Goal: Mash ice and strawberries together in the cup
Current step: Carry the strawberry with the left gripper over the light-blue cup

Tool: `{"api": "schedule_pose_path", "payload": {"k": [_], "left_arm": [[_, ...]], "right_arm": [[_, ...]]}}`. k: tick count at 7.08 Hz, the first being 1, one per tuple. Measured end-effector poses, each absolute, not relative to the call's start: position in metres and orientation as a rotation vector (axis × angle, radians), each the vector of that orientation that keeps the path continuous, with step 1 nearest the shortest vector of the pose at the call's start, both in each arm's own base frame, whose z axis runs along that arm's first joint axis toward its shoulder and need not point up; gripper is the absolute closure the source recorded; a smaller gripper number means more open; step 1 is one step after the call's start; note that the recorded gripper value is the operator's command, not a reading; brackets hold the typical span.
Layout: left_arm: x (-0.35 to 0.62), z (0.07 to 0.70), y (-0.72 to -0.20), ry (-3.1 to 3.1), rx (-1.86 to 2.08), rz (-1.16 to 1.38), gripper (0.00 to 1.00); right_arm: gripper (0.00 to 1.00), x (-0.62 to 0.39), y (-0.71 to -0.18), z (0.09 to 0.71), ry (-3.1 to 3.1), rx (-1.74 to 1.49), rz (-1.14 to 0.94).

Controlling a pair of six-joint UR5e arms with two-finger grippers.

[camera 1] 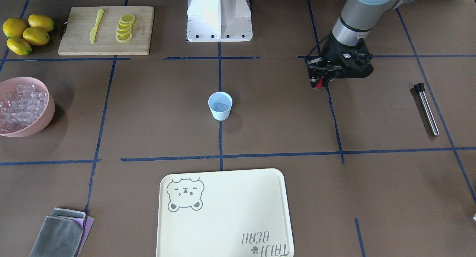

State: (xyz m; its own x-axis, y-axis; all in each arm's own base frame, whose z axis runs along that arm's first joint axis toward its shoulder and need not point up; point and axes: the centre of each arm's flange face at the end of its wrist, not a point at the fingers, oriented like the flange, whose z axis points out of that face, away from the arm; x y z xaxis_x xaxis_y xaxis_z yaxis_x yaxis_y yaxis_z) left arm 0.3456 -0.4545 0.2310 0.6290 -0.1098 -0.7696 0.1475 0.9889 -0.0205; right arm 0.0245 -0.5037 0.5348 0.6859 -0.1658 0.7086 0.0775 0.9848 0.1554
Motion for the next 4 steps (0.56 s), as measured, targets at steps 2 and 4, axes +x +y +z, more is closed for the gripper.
{"api": "schedule_pose_path", "payload": {"k": [2, 4], "left_arm": [[0.388, 0.169, -0.483, 0.907, 0.017, -0.211, 1.00], [0.456, 0.139, -0.492, 0.945, -0.011, -0.230, 1.00]], "right_arm": [[0.01, 0.044, -0.473, 0.601, -0.805, 0.180, -0.133], [0.01, 0.059, -0.461, 0.627, -0.842, 0.186, -0.105]]}}
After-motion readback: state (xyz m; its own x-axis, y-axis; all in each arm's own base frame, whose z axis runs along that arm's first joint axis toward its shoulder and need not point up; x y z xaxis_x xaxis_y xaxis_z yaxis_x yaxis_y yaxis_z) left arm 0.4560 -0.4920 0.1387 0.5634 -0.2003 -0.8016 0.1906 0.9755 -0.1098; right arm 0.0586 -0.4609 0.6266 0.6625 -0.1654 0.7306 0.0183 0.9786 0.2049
